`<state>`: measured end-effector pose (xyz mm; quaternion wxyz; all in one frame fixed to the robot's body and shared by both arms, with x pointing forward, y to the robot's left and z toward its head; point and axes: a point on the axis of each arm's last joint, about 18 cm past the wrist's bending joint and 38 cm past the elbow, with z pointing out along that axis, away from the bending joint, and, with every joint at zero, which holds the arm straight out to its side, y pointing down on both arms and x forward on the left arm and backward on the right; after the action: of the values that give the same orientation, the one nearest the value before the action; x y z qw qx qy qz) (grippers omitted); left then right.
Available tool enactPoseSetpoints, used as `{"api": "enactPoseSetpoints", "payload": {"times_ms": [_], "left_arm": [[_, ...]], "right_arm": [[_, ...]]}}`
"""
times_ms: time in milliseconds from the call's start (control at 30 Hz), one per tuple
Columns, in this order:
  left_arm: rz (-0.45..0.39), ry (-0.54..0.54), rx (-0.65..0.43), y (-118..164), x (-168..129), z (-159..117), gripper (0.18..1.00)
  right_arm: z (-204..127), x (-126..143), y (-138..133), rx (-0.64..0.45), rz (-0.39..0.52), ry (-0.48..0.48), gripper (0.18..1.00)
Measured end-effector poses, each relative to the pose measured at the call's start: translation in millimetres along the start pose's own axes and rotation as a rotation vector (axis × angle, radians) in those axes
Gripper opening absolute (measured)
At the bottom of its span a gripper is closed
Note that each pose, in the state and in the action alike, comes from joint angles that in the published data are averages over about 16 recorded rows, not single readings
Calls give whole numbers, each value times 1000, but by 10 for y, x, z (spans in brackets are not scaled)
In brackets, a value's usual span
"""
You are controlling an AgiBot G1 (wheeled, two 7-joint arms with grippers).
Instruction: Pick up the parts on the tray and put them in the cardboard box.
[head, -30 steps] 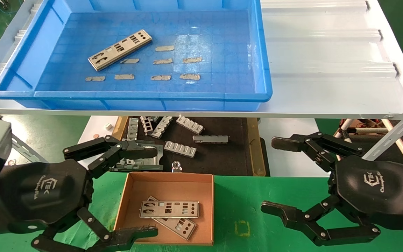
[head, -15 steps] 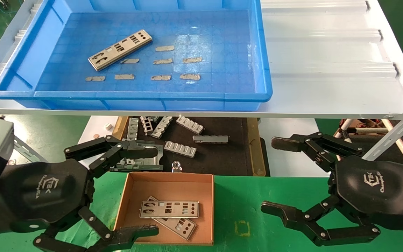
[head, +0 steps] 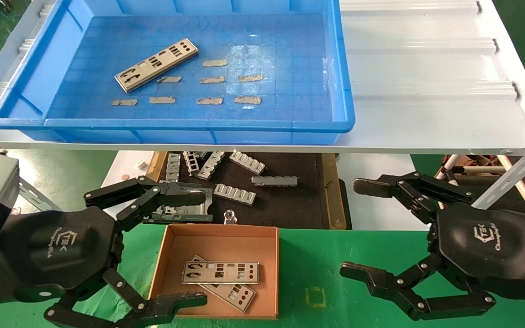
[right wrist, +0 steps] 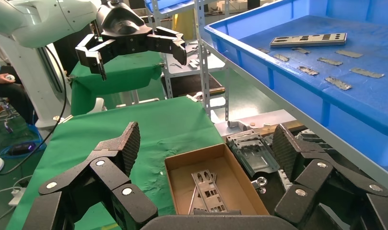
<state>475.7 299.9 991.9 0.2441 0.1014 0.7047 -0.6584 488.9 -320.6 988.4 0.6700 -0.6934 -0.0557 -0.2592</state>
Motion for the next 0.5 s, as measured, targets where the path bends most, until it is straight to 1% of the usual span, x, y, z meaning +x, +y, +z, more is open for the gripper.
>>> {"api": "enactPoseSetpoints", "payload": {"times_ms": [500], "left_arm": [[0, 0, 0, 2, -2, 1, 1001]], "right_arm": [[0, 0, 0, 0, 0, 0, 1001]]}}
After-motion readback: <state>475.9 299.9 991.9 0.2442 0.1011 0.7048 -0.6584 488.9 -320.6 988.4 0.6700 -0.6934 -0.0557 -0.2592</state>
